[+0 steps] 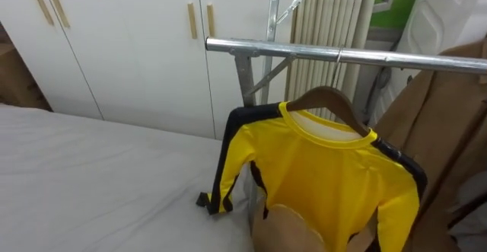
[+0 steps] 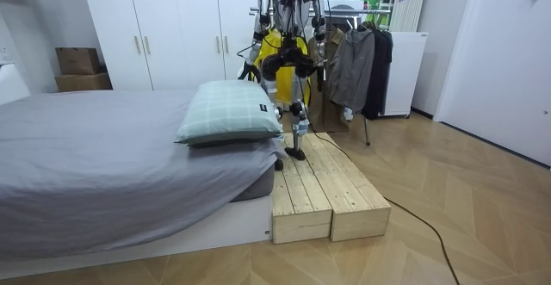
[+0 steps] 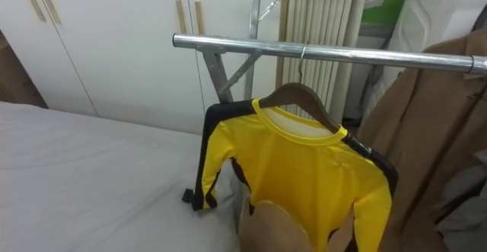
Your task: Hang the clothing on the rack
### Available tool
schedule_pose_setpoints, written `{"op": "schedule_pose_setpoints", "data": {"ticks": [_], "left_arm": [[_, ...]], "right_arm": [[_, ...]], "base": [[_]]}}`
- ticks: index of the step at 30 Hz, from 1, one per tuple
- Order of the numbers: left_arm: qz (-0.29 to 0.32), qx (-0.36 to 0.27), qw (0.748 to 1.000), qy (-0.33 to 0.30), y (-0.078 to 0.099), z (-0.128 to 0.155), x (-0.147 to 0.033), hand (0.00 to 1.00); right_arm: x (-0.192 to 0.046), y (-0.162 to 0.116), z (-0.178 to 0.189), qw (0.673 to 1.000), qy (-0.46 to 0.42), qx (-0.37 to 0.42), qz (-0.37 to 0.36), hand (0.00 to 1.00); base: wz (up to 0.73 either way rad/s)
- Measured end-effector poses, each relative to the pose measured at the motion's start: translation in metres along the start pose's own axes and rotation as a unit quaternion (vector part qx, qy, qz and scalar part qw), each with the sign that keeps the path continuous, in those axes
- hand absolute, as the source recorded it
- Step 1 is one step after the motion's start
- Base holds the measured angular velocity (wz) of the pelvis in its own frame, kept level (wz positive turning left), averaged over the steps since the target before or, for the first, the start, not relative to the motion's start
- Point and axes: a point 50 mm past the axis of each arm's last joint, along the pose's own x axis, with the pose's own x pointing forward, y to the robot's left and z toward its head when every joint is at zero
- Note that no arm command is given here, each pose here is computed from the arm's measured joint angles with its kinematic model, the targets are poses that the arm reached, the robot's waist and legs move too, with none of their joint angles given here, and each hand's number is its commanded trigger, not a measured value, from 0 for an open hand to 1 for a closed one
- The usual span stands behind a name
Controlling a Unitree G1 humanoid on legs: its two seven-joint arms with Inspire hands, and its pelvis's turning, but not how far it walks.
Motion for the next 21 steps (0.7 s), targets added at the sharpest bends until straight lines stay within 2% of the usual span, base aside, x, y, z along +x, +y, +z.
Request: {"op": "schedule_pose_setpoints", "data": {"ticks": [5, 21], "left_arm": [[0.009, -0.016, 1.000, -0.009, 0.002, 0.011, 0.004, 0.00], [0.096, -0.023, 0.993, -0.063, 0.021, 0.034, 0.007, 0.00]], "right_arm": [[0.001, 0.001, 0.000, 1.000, 0.004, -0.001, 0.004, 0.00], [0.002, 0.005, 0.016, 0.999, -0.034, -0.010, 0.021, 0.00]], "base": [[0.05], [0.06]]}}
